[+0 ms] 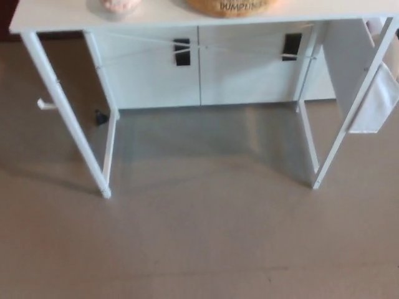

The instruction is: The robot walks towards a table in front, picks a dumpling toy with left hand and puts it in an orange round plate

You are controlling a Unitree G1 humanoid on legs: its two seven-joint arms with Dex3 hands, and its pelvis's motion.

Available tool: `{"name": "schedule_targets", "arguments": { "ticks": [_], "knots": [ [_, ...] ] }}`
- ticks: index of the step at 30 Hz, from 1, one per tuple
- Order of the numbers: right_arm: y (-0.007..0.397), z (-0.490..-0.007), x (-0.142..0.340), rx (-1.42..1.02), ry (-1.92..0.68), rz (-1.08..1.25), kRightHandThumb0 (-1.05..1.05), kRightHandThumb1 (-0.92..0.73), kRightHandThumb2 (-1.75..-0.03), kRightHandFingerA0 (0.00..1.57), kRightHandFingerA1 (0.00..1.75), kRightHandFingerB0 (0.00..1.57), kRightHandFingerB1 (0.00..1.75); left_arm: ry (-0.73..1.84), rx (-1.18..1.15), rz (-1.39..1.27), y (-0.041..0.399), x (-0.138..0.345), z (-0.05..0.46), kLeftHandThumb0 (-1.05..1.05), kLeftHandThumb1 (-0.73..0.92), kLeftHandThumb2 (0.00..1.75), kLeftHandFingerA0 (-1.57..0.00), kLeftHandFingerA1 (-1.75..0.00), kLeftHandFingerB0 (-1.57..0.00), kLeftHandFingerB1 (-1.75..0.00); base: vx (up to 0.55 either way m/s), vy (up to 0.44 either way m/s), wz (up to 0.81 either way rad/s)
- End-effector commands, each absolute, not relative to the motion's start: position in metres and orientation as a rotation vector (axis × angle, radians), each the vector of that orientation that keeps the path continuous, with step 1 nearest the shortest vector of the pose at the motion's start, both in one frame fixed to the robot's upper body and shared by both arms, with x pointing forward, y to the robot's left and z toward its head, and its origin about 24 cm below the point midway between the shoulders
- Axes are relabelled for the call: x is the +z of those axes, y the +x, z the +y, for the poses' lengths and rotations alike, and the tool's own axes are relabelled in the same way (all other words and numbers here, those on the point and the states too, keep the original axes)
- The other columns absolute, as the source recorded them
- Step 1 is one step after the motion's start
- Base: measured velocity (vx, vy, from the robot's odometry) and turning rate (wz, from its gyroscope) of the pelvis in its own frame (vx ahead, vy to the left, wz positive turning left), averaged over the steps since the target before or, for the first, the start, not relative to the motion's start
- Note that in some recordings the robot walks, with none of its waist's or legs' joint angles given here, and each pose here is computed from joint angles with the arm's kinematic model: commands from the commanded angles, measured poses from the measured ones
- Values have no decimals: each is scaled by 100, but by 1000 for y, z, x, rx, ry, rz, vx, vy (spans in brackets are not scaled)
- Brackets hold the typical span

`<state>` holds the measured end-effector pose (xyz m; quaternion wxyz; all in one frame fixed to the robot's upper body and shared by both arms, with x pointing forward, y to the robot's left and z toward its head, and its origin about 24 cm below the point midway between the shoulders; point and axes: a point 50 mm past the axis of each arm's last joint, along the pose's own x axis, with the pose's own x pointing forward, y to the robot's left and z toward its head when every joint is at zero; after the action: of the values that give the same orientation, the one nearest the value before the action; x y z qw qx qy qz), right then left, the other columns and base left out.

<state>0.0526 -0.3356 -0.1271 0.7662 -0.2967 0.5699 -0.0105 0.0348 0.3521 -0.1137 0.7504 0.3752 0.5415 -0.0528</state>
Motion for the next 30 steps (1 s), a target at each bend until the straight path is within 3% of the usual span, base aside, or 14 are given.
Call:
{"name": "schedule_targets", "arguments": {
  "ticks": [1,2,3,12,18,19,20,21,22,23,25,28,29,30],
  "knots": [
    [52,-337,-126,-20,-652,1235,-33,-61,-59,72,50,47,35,839,-118,1183,38,-110,358,-34,63,59,-62,-53,-40,-34,457,207,-6],
    [51,-337,-127,-21,-651,1244,-33,-61,-59,72,50,47,35,847,-122,1184,38,-110,358,-34,64,58,-64,-54,-41,-34,405,196,64],
    [50,-337,-127,-22,-652,1249,-33,-61,-58,73,52,47,35,844,-120,1187,38,-110,358,-40,52,79,-59,-63,-34,-46,393,148,-94],
    [46,-336,-128,-23,-635,1258,-31,-60,-58,69,44,48,36,845,-123,1203,34,-111,357,-42,53,79,-57,-61,-33,-46,240,119,-4],
    [45,-336,-128,-28,-620,1260,-29,-62,-58,71,54,48,36,837,-130,1204,34,-111,357,-41,54,80,-58,-62,-34,-46,178,-37,-4],
    [45,-336,-128,-25,-622,1263,-39,-53,-78,64,57,42,47,846,-136,1206,34,-111,357,-43,54,80,-56,-60,-34,-46,345,10,49],
    [45,-336,-128,-23,-624,1265,-39,-53,-78,64,57,42,47,859,-142,1208,33,-111,357,-43,54,80,-56,-60,-34,-46,329,-4,11],
    [46,-336,-128,-24,-624,1264,-30,-62,-59,70,46,49,36,856,-142,1204,34,-111,357,-41,54,81,-55,-60,-33,-47,330,-2,-11],
    [47,-336,-128,-25,-624,1262,-30,-62,-59,70,46,49,36,853,-142,1197,35,-111,357,-41,54,81,-55,-60,-33,-47,331,6,1],
    [47,-336,-128,-27,-623,1260,-30,-62,-59,71,51,49,36,847,-139,1199,36,-111,357,-34,66,60,-60,-49,-40,-35,159,-55,0],
    [48,-336,-128,-29,-621,1256,-31,-62,-59,69,49,49,36,837,-137,1199,36,-111,357,-34,66,59,-61,-50,-41,-35,150,-13,-8],
    [49,-336,-128,-27,-624,1257,-32,-62,-59,71,51,49,36,828,-131,1198,37,-110,358,-41,54,81,-54,-58,-35,-47,122,87,-12],
    [49,-336,-128,-25,-620,1259,-31,-62,-58,67,43,49,36,823,-130,1199,36,-110,358,-36,64,59,-61,-47,-41,-35,183,139,-13],
    [48,-336,-128,-28,-615,1260,-31,-62,-58,67,43,49,36,823,-129,1200,36,-110,358,-43,53,80,-56,-58,-35,-47,209,184,-13]
  ]
}}
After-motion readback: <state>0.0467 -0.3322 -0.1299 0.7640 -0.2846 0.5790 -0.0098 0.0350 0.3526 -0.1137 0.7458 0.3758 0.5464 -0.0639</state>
